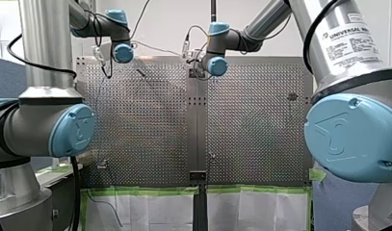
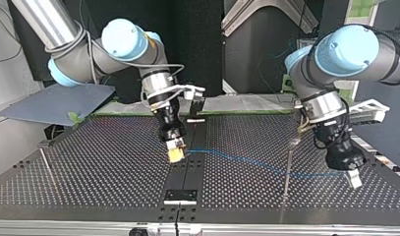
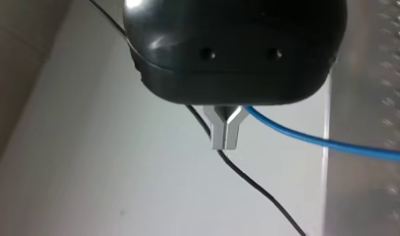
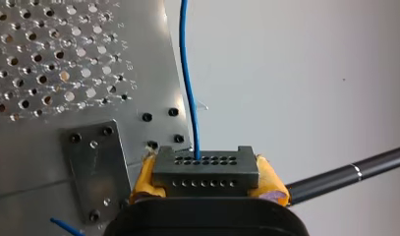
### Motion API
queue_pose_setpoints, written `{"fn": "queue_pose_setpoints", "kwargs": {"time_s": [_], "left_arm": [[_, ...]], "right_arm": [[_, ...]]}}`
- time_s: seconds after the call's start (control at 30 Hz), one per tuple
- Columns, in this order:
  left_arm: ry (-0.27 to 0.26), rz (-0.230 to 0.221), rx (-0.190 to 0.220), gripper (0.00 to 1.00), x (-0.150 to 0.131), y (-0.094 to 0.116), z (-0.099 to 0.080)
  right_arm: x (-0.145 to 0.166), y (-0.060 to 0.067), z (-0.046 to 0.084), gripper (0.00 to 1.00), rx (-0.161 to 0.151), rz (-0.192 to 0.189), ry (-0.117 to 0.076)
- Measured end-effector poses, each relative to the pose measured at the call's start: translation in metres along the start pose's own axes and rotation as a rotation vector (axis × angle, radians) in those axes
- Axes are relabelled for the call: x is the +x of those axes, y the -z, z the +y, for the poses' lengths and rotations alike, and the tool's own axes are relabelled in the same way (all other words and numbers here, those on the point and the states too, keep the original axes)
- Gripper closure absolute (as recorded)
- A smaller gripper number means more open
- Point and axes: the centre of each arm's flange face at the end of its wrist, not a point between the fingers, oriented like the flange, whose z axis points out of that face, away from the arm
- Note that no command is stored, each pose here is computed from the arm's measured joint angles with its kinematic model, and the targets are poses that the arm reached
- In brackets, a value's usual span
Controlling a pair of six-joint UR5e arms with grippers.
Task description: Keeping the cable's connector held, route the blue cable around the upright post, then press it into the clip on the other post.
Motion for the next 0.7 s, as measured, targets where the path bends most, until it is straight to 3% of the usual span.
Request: {"fn": "queue_pose_setpoints", "kwargs": {"time_s": [0.2, 0.43, 0.7], "left_arm": [[-0.082, 0.074, 0.020, 1.00, 0.020, -0.008, 0.008], [-0.123, 0.122, 0.022, 1.00, 0.022, -0.014, 0.016], [-0.188, 0.257, 0.028, 1.00, 0.065, -0.014, 0.029]], "right_arm": [[0.001, -0.013, -0.005, 1.00, 0.024, 0.011, -0.007], [0.001, -0.020, -0.008, 1.00, 0.035, 0.020, -0.009], [-0.021, -0.020, -0.004, 1.00, 0.034, -0.006, -0.005]]}}
